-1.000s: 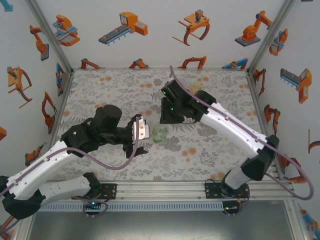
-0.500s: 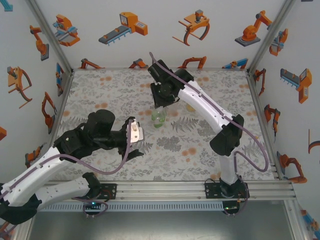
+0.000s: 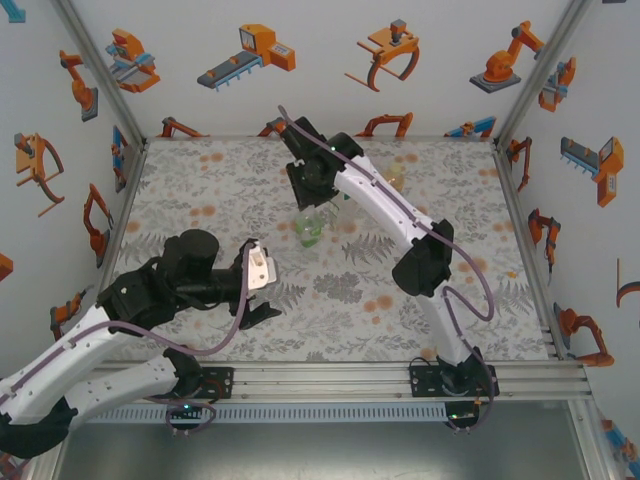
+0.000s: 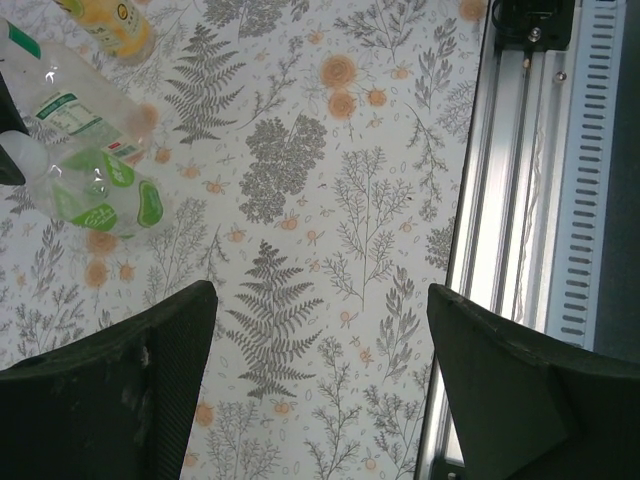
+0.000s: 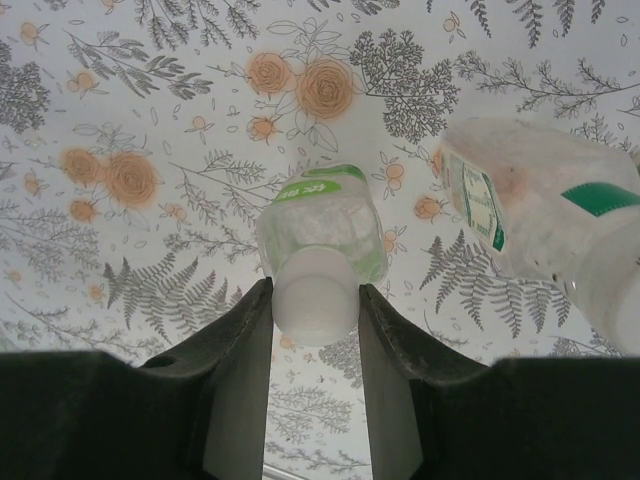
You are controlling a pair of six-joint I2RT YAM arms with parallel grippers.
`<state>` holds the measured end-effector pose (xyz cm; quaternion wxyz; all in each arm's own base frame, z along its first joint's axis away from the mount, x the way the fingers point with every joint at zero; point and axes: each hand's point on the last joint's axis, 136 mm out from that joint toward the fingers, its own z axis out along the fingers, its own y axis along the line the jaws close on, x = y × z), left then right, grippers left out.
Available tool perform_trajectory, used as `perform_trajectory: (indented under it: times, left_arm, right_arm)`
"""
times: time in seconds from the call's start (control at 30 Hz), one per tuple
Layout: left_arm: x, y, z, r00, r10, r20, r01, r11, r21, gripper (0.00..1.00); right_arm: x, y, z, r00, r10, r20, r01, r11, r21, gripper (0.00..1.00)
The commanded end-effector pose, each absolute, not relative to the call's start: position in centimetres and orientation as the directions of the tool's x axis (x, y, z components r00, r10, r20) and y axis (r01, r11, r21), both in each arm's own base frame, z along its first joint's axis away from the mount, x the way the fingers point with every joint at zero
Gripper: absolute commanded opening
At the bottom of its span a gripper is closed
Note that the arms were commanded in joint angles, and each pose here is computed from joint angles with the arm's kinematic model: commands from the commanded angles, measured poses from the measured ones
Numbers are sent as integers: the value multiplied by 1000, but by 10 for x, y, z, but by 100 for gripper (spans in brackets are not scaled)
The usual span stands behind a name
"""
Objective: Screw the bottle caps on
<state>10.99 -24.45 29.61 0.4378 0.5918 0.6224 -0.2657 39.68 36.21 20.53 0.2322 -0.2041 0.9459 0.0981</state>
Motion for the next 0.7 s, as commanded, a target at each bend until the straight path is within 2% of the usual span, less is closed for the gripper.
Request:
perform_trajectory:
  times: [0.0, 0.67]
  left_arm:
    - [110, -243, 297, 56, 490, -870, 969, 184, 166, 79]
    - [111, -240, 302, 53, 471, -880, 963, 210, 171, 80]
  right_arm:
    - [409, 365, 208, -777, -359, -517, -451, 891, 58, 0]
    - [434, 389, 186, -740, -372, -560, -483, 874, 58, 0]
